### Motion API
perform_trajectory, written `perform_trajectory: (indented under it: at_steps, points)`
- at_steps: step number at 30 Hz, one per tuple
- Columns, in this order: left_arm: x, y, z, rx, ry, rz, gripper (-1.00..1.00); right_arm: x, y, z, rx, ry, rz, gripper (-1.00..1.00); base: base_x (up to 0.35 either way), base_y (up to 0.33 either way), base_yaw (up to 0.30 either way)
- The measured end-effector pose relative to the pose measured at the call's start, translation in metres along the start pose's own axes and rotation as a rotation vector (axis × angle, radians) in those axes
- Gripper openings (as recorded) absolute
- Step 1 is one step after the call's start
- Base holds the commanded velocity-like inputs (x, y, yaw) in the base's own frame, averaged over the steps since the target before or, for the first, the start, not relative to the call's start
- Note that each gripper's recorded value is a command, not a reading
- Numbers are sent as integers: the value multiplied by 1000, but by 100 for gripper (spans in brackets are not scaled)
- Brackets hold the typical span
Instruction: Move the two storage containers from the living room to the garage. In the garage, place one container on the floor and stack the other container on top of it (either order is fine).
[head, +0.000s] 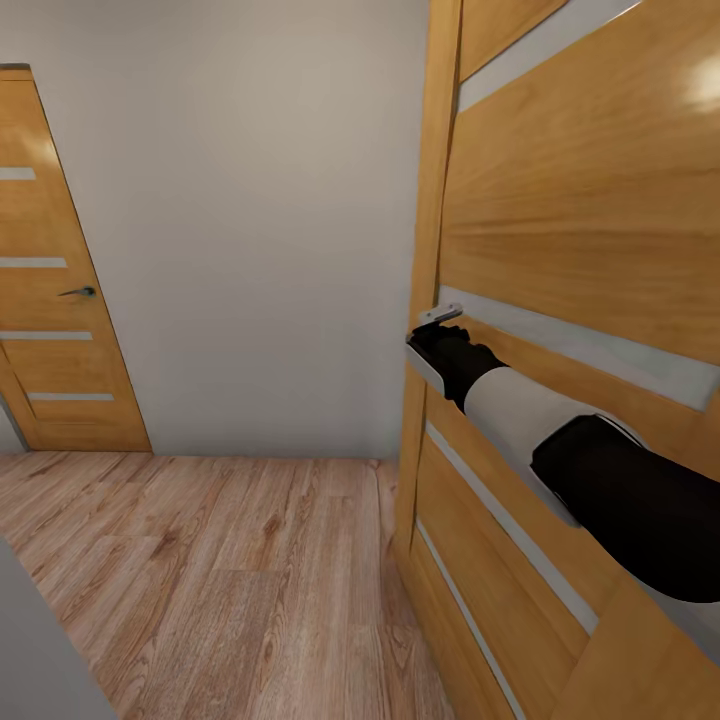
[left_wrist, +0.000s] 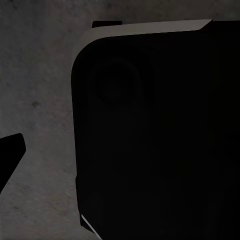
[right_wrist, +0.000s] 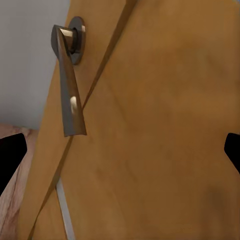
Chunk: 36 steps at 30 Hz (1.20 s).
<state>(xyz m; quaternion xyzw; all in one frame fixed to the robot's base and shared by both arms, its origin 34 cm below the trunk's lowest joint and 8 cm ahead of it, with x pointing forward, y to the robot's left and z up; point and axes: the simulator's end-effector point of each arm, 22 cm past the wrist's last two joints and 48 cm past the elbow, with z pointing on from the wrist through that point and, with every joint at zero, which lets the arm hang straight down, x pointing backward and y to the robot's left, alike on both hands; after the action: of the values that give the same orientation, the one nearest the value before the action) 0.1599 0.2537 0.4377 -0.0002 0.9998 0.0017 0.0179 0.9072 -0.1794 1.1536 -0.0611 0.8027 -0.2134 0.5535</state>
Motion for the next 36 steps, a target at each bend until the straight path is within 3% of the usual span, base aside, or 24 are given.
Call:
perform_trajectory:
  at_steps: [13, 36]
  points:
    - [0, 0, 0, 0, 0, -1, 100, -10, -6, -2, -4, -5, 30, 100, 0, 0, 0]
    - [0, 0, 0, 0, 0, -1, 100, -12, -8, -3, 15, -10, -2, 100, 0, 0, 0]
